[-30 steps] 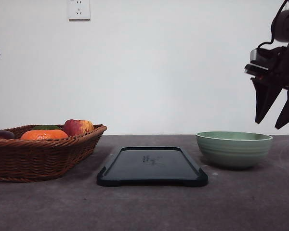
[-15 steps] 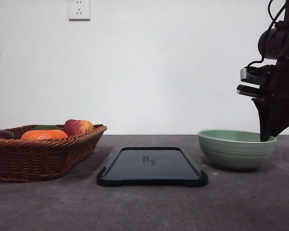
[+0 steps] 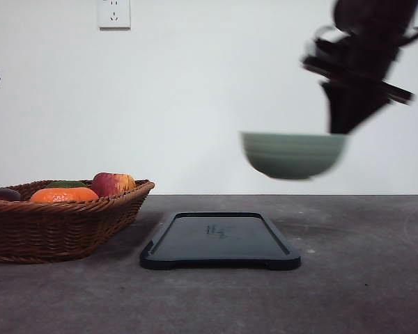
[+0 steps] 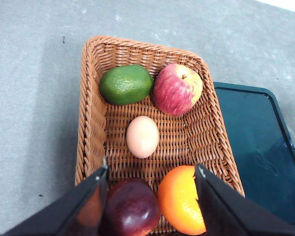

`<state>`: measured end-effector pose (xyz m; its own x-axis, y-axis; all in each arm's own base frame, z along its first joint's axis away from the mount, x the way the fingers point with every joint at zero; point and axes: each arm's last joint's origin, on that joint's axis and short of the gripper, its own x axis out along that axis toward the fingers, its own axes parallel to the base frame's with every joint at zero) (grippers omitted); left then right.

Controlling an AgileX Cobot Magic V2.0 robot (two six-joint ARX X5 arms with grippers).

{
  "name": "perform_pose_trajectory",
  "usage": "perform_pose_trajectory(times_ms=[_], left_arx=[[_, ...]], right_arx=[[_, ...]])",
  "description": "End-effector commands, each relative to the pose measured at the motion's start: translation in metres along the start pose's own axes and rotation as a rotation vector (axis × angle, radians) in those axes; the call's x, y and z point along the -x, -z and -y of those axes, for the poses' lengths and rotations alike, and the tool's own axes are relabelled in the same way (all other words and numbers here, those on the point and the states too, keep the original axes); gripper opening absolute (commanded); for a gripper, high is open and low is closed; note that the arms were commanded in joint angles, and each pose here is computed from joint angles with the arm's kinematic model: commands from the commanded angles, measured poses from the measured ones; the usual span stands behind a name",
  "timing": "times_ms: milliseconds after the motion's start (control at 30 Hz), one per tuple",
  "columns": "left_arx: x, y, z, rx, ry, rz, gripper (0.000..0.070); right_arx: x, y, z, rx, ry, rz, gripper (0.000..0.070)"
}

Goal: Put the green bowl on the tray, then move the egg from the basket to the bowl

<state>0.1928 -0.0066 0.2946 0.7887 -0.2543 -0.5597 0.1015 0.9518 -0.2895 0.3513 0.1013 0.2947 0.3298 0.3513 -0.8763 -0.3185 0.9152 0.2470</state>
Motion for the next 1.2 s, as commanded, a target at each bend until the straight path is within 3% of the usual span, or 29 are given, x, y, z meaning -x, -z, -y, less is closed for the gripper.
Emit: perform_pose_trajectory(times_ms=[0,267,533,867,967,1033,1167], left_arx=[[0.003,-0.007,0.002,-0.017,0.007,0.025,0.0352],[0.003,-0.008,0.002,-0.019,0.008,0.030,0.0352],[0.003,-0.008,0.002,-0.019,0.009,0.032,0.0352],[0.003,-0.008,0.002,-0.015,0.008,0.031,0.0352],[0.003,-0.008,0.002,-0.015,0.009,0.031,0.0352],[0.003,-0.008,0.002,-0.015,0.009,0.030,0.0352],[0.003,-0.007,0.002,-0.013,0.008,0.024,0.0352]], right_arx=[[-0.010,-0.009,-0.012,0.003,-0.014,0.010,0.0000],[-0.054,-0.018,-0.043,0.066,-0.021,-0.036,0.0000],[-0.093,-0.021,-0.052,0.100,-0.015,-0.044,0.0000],[-0.109,-0.018,-0.055,0.119,0.040,-0.061,0.0007],[-0.109,-0.018,-0.056,0.117,0.020,-0.070,0.0164],[-0.108,-0.017,-0.056,0.115,-0.004,-0.081,0.0231],[-0.097,-0.020,-0.059,0.119,0.001,-0.059,0.0232]])
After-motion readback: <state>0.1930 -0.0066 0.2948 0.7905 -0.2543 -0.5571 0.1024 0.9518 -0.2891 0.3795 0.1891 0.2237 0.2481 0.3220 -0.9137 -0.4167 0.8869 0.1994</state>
